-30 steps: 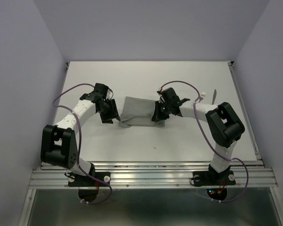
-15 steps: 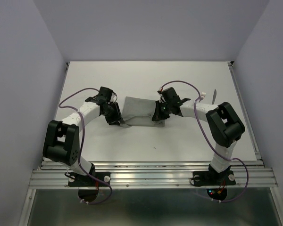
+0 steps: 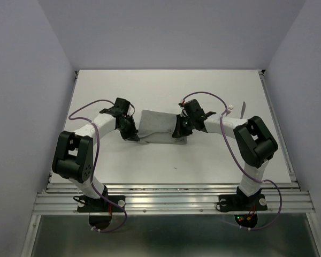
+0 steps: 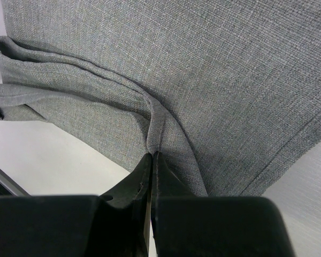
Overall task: Fold the napkin into a case and place the utensils inside
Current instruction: Fold the 2/3-rectangle-folded napkin at the center of the board.
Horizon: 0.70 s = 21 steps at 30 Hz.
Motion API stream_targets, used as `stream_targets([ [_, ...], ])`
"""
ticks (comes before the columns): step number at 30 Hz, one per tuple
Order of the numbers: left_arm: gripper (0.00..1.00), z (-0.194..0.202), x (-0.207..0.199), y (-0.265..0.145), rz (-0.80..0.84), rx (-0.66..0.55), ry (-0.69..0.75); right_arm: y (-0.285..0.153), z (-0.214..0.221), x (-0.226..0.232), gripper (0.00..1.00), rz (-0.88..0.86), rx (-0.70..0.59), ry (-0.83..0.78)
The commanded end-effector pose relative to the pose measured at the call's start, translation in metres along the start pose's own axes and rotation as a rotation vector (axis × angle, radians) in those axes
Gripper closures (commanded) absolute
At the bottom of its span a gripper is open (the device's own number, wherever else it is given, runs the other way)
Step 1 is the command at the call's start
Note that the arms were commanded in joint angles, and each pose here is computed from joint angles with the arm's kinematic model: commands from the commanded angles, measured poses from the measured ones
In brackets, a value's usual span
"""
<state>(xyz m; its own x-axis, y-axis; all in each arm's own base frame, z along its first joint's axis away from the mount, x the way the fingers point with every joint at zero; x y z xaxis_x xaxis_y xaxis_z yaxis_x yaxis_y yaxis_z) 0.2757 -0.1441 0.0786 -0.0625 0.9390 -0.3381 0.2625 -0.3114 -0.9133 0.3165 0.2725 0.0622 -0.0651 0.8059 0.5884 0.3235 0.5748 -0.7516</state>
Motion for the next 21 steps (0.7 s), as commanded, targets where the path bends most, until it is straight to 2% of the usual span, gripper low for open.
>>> stream_targets([
  [1,1.0,-0.018,-0.015,-0.005,0.042,-0.044,0.002,-0.006,-0.013,0.012,0.99,-0.029,-0.033,-0.008],
  [16,1.0,-0.053,-0.036,0.0,0.088,-0.07,-0.032,-0.01,-0.017,0.011,0.99,-0.03,-0.046,-0.009],
  [18,1.0,-0.056,-0.037,0.002,0.088,-0.07,-0.035,-0.013,-0.018,0.011,0.91,-0.024,-0.057,-0.01],
  [19,1.0,-0.057,-0.038,0.002,0.084,-0.065,-0.036,-0.018,-0.023,0.008,0.78,-0.009,-0.087,-0.012],
  [21,1.0,-0.059,-0.038,0.003,0.081,-0.063,-0.034,-0.025,-0.027,0.006,0.69,0.016,-0.113,-0.027],
])
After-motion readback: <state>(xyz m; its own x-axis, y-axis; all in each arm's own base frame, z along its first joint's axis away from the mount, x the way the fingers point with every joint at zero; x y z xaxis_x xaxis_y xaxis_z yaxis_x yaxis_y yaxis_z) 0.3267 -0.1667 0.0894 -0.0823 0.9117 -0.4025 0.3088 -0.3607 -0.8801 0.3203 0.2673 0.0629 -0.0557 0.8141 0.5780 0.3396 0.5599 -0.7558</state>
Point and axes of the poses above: each gripper's point midway between its finger pads, its own y axis out along the fingers, its own x axis along the line the jaws close on, z = x × y, the point moved 3 cm from there along -y, back along the fingers, and after that the axes turned 10 degrees about y, right-handed, at the moved point
